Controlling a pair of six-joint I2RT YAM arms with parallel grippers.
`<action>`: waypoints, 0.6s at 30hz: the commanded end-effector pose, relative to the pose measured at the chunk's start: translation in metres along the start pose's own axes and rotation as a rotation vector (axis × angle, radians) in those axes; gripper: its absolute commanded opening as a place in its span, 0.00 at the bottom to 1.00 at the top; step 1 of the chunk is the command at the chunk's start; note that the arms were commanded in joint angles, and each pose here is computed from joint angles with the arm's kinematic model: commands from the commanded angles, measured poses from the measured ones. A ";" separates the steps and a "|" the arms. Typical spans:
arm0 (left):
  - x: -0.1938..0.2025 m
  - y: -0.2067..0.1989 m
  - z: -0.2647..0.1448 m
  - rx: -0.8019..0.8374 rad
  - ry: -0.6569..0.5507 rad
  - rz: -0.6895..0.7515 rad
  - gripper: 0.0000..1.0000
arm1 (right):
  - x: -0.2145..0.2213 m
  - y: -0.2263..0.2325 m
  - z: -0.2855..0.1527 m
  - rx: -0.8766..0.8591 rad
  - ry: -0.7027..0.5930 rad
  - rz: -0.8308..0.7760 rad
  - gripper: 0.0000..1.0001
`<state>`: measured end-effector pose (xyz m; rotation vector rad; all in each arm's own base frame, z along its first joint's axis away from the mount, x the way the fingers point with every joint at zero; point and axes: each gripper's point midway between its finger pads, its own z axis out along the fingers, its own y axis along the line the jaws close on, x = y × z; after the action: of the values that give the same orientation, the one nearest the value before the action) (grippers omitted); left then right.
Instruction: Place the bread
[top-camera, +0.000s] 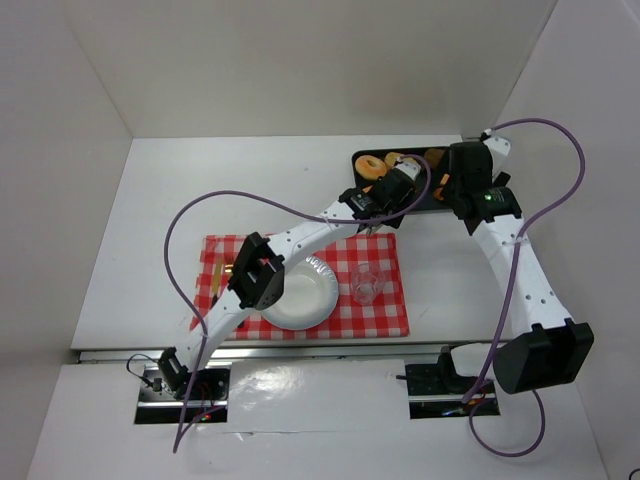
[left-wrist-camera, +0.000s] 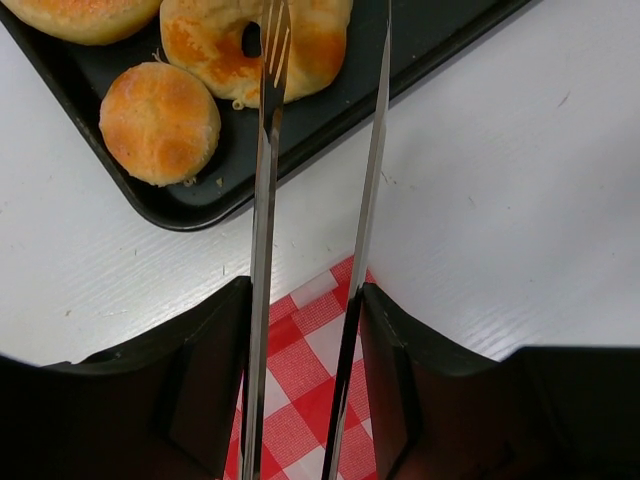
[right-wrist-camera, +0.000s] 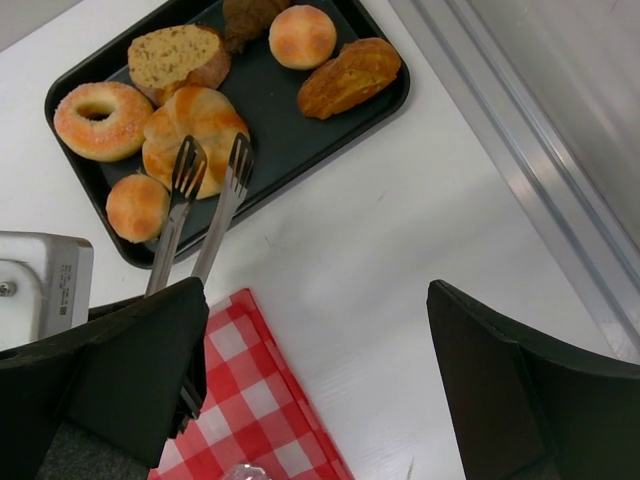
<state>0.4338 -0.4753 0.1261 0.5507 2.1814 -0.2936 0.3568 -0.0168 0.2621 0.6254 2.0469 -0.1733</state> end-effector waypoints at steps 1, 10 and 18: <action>-0.031 0.002 -0.011 -0.016 -0.097 -0.003 0.58 | -0.006 -0.002 -0.002 -0.011 -0.023 0.009 0.99; -0.012 -0.001 0.002 -0.004 -0.052 0.011 0.60 | -0.009 -0.005 -0.001 -0.007 -0.032 0.009 0.99; 0.001 -0.005 0.009 0.016 -0.018 0.020 0.60 | -0.006 -0.006 0.001 -0.003 -0.025 0.005 0.99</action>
<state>0.4348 -0.4753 0.1213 0.5505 2.1812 -0.2876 0.3560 -0.0205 0.2580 0.6235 2.0589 -0.1788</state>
